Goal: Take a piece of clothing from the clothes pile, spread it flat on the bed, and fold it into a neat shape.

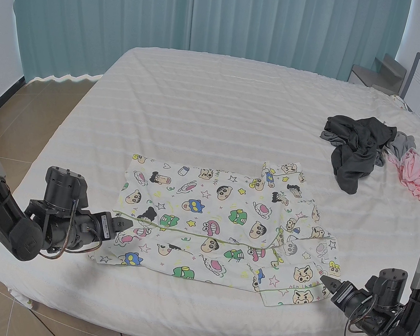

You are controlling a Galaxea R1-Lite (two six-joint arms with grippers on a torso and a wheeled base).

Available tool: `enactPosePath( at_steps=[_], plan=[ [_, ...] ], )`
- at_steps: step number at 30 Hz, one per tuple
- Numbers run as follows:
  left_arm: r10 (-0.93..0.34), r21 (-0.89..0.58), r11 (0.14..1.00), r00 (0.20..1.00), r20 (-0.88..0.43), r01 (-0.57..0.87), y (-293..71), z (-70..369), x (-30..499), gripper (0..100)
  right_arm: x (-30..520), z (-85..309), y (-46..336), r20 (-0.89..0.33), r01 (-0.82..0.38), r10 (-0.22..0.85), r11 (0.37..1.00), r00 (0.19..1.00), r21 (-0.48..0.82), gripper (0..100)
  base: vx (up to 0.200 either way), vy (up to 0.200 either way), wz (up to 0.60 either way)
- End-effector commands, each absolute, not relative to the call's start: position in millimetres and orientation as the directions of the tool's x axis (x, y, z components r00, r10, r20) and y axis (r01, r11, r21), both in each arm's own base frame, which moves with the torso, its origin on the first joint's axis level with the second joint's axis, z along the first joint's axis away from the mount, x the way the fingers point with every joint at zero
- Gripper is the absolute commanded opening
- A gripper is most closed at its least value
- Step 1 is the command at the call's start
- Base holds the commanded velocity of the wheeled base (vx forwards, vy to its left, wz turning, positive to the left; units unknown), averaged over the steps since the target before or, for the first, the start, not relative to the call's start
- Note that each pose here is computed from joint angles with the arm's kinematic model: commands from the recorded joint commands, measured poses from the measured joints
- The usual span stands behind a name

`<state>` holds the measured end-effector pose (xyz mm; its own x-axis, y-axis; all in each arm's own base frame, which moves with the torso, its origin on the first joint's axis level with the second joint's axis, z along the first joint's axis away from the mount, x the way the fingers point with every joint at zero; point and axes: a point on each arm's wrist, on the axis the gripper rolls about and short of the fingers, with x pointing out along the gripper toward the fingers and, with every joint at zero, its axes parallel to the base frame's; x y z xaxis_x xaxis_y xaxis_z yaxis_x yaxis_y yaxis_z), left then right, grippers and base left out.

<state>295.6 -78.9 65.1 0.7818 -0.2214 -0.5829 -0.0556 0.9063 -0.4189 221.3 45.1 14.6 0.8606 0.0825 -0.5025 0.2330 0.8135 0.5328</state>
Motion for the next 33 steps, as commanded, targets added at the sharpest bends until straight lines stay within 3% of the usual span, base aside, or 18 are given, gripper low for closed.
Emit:
enactPosePath(
  at_steps=[1,5,9,14,19,33],
  plan=[
    [-0.276,-0.372,0.926,0.778,-0.564,0.058,-47.7,66.5,309.9,100,227.6,29.5,20.5,-0.430,0.104,0.160,0.842,0.889,0.529,100,0.000,0.000,0.00],
    [-0.336,-0.360,0.922,0.754,-0.564,0.142,-39.2,68.5,314.4,100,238.9,29.8,15.2,-0.401,-0.021,0.242,0.875,0.884,0.483,100,0.000,0.000,0.00],
    [-0.421,-0.390,0.897,0.672,-0.610,0.208,-35.9,65.3,328.0,100,269.8,24.9,20.9,-0.374,-0.131,0.315,0.887,0.872,0.442,100,0.000,0.000,0.00],
    [-0.490,-0.392,0.870,0.614,-0.619,0.298,-32.4,48.6,337.6,100,300.8,16.0,27.1,-0.458,-0.165,0.339,0.911,0.822,0.379,100,0.000,0.000,0.00],
    [-0.527,-0.397,0.850,0.575,-0.626,0.347,-33.4,32.3,347.4,100,318.2,13.6,32.8,-0.496,-0.224,0.411,0.892,0.765,0.393,100,0.000,0.000,0.00],
    [-0.546,-0.404,0.838,0.584,-0.600,0.367,-35.8,26.9,369.9,100,338.0,2.6,34.1,-0.529,-0.243,0.416,0.898,0.739,0.367,100,0.000,0.000,0.00]
  ],
)
